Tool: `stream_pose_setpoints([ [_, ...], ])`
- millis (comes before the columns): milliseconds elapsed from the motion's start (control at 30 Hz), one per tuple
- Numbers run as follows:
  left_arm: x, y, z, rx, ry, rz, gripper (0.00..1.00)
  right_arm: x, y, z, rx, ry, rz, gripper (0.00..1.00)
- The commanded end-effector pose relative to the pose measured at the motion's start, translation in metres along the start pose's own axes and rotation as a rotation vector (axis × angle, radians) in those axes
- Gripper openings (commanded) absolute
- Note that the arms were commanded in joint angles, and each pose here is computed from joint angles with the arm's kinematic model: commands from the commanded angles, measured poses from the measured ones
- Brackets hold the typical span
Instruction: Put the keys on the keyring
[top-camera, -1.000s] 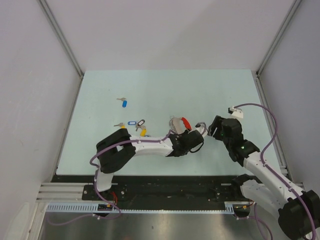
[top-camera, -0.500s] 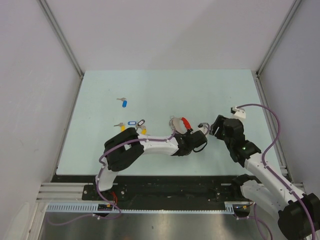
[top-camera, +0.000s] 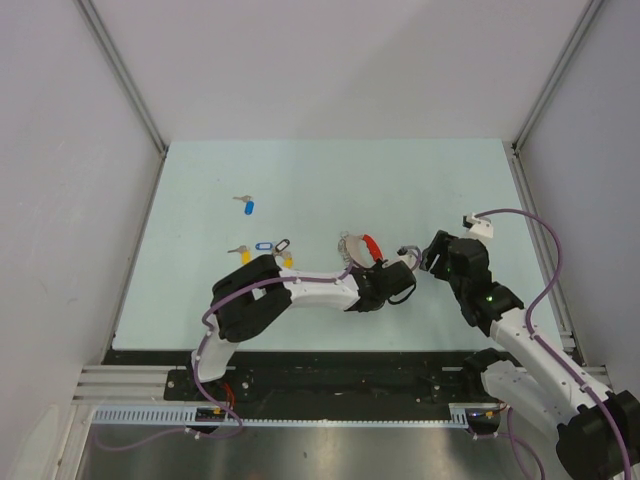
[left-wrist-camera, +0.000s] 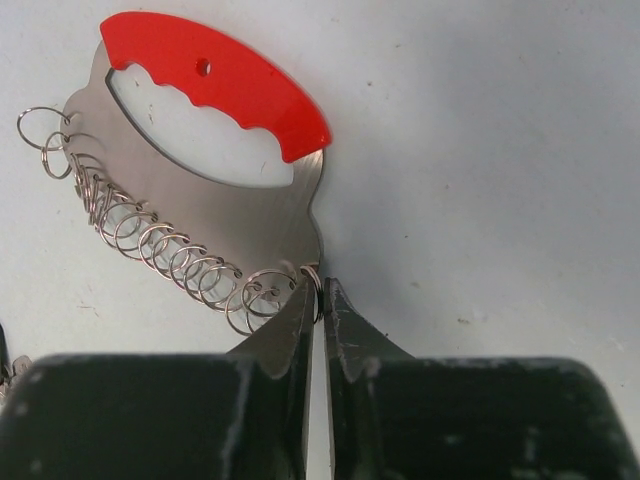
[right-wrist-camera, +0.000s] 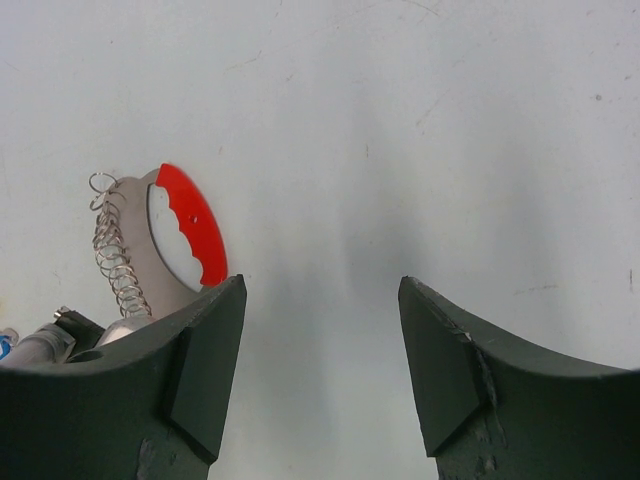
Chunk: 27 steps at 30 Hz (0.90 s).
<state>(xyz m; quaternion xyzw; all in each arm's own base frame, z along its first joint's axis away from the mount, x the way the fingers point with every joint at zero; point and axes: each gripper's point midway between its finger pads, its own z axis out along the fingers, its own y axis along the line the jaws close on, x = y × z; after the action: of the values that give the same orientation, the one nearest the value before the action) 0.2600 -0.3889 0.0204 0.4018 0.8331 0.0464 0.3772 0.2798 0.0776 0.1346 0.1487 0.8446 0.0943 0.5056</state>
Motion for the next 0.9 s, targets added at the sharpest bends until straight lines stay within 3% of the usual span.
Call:
stream_pose_setpoints([
  [0, -0.007, 0.004, 0.001, -0.021, -0.015, 0.010, 0.06, -0.009, 0.003, -0.002, -0.015, -0.037, 0.010, 0.68],
  [67, -0.009, 0.008, -0.002, -0.029, -0.020, 0.010, 0.00, -0.009, 0.005, -0.002, -0.031, -0.033, 0.001, 0.68],
  [300, -0.035, 0.036, -0.030, 0.016, -0.121, -0.037, 0.00, -0.011, 0.025, -0.003, -0.140, -0.028, -0.048, 0.68],
  [533, -0.066, 0.091, -0.068, 0.110, -0.276, -0.131, 0.00, -0.020, 0.066, -0.015, -0.374, -0.056, -0.124, 0.72],
  [700, -0.092, 0.135, -0.099, 0.213, -0.422, -0.209, 0.00, -0.047, 0.104, -0.030, -0.564, -0.157, -0.124, 0.74],
  [867, -0.112, 0.164, -0.127, 0.245, -0.536, -0.179, 0.01, -0.065, 0.149, -0.045, -0.792, -0.205, -0.195, 0.73],
])
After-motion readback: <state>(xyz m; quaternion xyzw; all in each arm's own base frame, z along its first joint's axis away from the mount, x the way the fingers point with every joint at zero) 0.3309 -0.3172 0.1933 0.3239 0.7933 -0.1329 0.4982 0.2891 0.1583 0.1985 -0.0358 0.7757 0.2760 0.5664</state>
